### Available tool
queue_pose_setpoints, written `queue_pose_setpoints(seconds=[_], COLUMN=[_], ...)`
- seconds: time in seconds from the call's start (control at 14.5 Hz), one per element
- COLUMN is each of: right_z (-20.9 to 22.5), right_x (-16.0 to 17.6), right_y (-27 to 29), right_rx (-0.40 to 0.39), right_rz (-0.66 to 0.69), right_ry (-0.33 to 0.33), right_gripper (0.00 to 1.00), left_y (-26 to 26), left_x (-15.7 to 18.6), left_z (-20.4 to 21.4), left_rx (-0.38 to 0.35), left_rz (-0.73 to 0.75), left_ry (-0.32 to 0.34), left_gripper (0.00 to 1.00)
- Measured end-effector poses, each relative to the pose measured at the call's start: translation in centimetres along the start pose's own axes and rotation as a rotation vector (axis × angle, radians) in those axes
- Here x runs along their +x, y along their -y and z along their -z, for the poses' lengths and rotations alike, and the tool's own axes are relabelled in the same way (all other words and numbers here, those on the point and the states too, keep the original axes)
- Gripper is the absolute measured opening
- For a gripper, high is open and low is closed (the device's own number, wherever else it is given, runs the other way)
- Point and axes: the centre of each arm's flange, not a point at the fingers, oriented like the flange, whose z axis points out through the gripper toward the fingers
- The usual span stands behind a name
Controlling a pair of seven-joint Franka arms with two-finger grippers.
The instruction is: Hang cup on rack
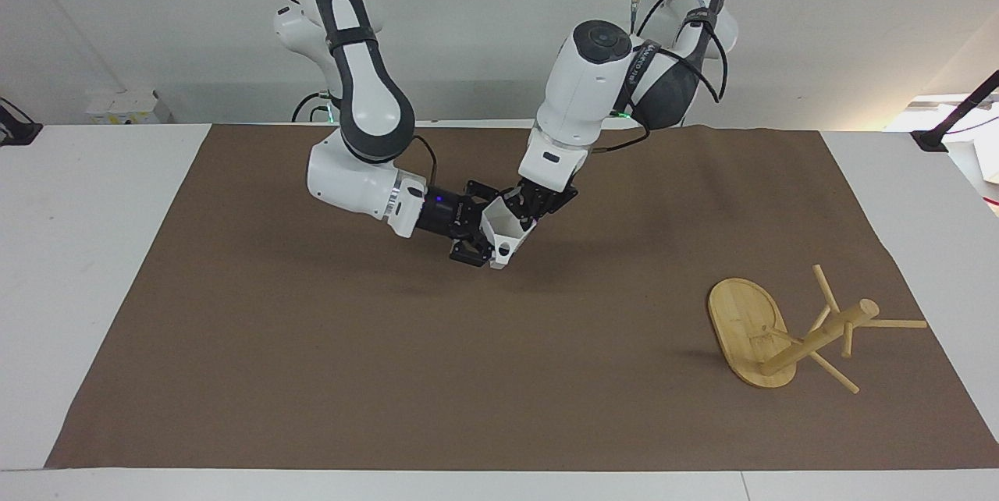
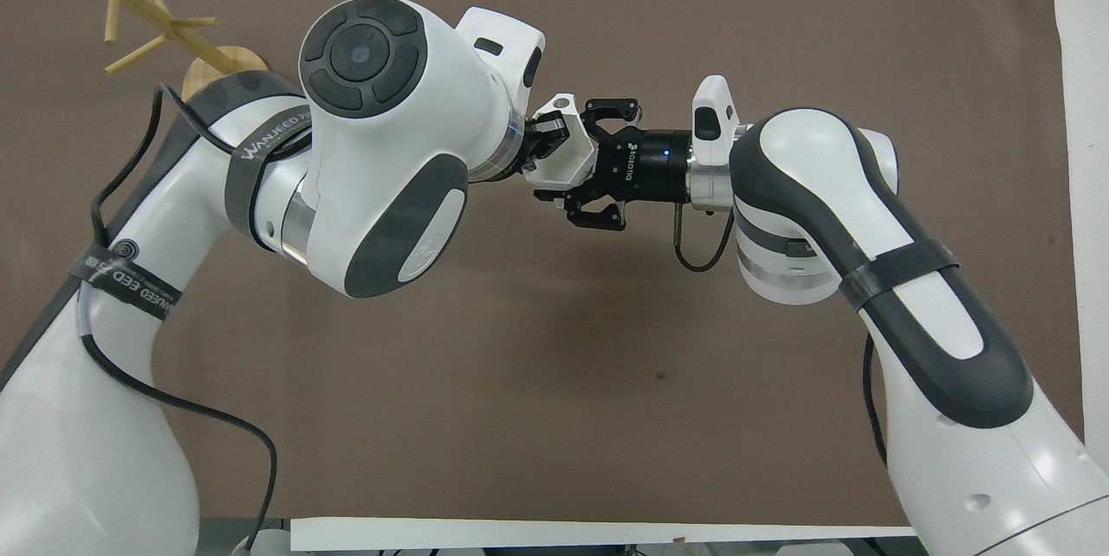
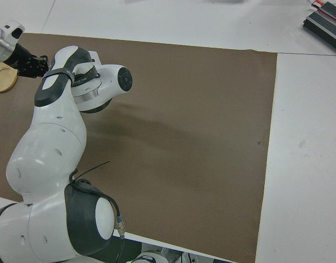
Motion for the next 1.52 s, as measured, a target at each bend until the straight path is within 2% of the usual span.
queue_pose_setpoints(seconds=[0.07,0.28,0.41,0.55,0.69,0.83,0.9,1.1,1.24,1.45,1.52], right_z=[0.7,4.7,9.3,14.9,20.5,25.0,26.6,29.6,31.7,34.2,34.3], right_x=[-0.1,-1.2,-2.9,-5.2,-6.7,-6.5,-5.8,-3.9,-2.0,2.8,4.4], right_y=[-0.4,-2.4,-4.0,-5.2,-5.9,-6.3,-6.5,-6.5,-6.6,-5.9,-5.3], right_rx=[-0.005,0.011,0.048,0.081,0.104,0.114,0.097,0.025,-0.042,-0.201,-0.258], right_rz=[-0.002,0.021,0.054,0.069,0.088,0.045,-0.020,-0.218,-0.317,-0.510,-0.581], right_ry=[-0.007,-0.051,-0.020,0.049,0.163,0.343,0.428,0.617,0.738,0.949,0.992], right_gripper=[1.00,1.00,1.00,1.00,1.00,1.00,1.00,1.00,1.00,1.00,1.00], left_y=[0.1,0.2,0.6,2.2,5.5,10.5,13.1,20.4,24.7,28.3,29.0], left_x=[0.2,0.5,1.1,3.8,7.5,10.5,11.6,12.6,12.1,12.3,12.7], left_z=[0.0,0.1,0.0,0.2,0.1,-0.5,-0.8,-2.5,-3.9,-3.8,-3.4], left_rx=[-0.001,-0.008,-0.008,-0.051,-0.125,-0.185,-0.201,-0.244,-0.258,-0.242,-0.241], left_rz=[0.003,0.012,0.055,0.127,0.197,0.257,0.264,0.275,0.268,0.285,0.296], left_ry=[-0.002,-0.012,-0.020,-0.083,-0.186,-0.283,-0.326,-0.456,-0.534,-0.567,-0.575], left_gripper=[0.06,0.06,0.06,0.06,0.06,0.05,0.05,0.05,0.05,0.05,0.05])
